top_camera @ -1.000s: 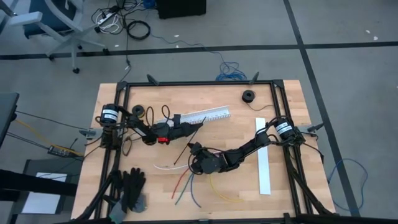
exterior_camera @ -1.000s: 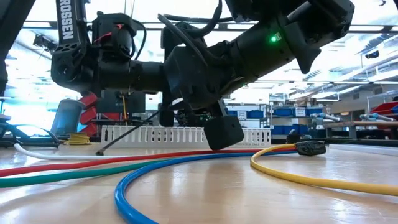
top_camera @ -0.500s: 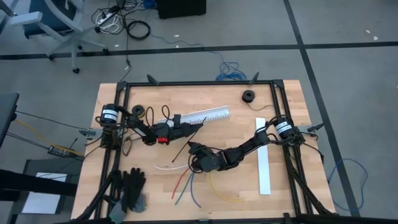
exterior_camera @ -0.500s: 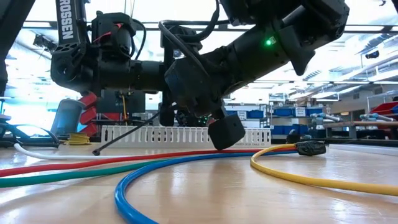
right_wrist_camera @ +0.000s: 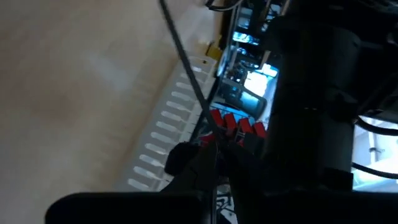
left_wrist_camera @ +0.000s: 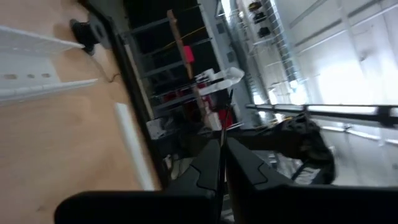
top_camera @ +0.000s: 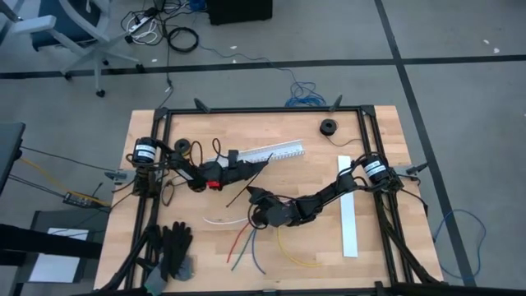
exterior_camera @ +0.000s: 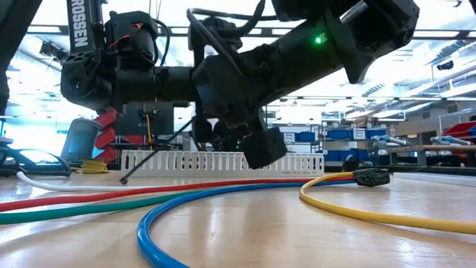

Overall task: Ziptie cables
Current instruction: Insert zip tie on the cable wire

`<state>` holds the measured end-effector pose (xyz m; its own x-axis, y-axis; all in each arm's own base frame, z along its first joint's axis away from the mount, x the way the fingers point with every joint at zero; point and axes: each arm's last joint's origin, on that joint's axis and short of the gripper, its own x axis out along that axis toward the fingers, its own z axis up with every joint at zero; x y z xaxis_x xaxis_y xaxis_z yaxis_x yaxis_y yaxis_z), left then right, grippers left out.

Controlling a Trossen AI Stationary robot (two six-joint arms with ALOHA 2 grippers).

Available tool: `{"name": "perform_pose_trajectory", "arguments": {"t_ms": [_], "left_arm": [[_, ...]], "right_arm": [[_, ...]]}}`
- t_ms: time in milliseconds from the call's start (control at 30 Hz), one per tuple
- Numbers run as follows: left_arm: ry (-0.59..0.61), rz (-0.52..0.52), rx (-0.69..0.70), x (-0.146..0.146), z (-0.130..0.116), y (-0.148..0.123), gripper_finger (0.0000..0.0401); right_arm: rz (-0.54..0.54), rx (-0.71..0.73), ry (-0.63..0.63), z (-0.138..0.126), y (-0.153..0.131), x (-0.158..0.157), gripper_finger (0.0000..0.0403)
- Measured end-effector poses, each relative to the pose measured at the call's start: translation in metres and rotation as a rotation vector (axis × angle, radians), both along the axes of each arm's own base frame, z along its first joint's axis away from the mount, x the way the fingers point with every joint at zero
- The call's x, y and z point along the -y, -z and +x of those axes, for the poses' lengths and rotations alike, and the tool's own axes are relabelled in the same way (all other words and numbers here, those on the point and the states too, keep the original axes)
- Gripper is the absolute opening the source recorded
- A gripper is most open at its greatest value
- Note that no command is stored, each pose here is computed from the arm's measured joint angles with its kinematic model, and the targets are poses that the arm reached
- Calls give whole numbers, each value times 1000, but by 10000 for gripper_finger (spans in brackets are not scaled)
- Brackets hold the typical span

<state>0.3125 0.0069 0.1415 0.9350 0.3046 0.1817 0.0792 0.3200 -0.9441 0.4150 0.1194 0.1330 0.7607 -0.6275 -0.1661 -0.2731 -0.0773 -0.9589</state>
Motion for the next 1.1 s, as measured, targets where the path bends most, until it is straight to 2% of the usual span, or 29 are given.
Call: {"name": "perform_pose_trajectory", "arguments": {"t_ms": [167,300,567,800,1100], "left_arm": [[3,-8,11,0,0,-1,0],[20,-5,11,1,0,-1,0],[25,-3,12,1,0,-1,0],[94,16,18,3,6,-5,0],[102,35,7,3,8,-5,0]], "right_arm": [[-28,-7,10,1,-2,2,23],[-107,-55,73,-1,-2,4,23],[-86,-52,22,0,-2,3,22],[-93,-58,20,0,-2,3,20],[-106,-35,103,0,-4,5,1]]}}
